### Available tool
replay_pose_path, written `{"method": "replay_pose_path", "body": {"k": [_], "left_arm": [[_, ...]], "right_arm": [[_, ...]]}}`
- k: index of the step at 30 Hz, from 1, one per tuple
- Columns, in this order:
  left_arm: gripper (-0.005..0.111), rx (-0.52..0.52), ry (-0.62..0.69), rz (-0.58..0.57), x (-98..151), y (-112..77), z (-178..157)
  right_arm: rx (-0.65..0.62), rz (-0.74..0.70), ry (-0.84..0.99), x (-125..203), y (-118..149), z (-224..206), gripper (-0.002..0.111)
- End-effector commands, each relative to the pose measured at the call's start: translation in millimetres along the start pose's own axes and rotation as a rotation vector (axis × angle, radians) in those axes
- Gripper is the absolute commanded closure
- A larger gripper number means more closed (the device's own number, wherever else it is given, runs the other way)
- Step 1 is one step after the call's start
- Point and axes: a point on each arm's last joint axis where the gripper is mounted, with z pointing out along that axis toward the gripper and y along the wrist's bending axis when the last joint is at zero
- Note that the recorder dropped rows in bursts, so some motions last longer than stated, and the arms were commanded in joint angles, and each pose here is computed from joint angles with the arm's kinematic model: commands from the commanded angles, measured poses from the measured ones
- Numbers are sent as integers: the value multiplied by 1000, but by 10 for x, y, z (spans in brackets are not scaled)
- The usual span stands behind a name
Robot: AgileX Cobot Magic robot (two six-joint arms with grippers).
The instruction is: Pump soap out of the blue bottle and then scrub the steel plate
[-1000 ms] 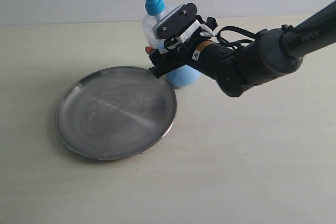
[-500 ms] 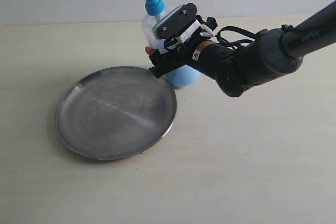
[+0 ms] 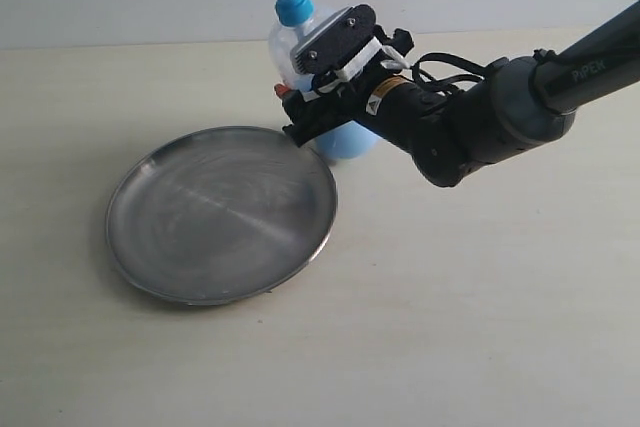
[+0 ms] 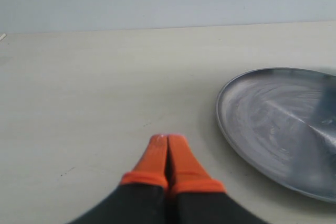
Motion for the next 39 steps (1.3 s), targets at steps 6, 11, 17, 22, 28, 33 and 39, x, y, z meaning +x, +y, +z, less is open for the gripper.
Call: {"method": "replay_pose_path", "body": {"k": [6, 11, 17, 22, 28, 33, 39], "left_arm": [[107, 2, -15, -5, -12, -1, -5], [107, 2, -15, -5, -12, -1, -5], [107, 2, -15, -5, -12, -1, -5], [107, 2, -15, -5, -12, -1, -5], [107, 2, -15, -5, -12, -1, -5], [107, 2, -15, -5, -12, -1, -5], [107, 2, -15, -5, -12, -1, -5]], "right_arm": [[47, -25, -163, -258, -67, -27, 108], [43, -25, -151, -247, -63, -25, 108], [32, -25, -120, -218, -53, -21, 108], [30, -25, -113, -212, -51, -20, 108], [23, -25, -93, -194, -45, -18, 108], [15, 5, -75, -172, -38, -15, 108], [16, 12, -77, -174, -38, -15, 108]]}}
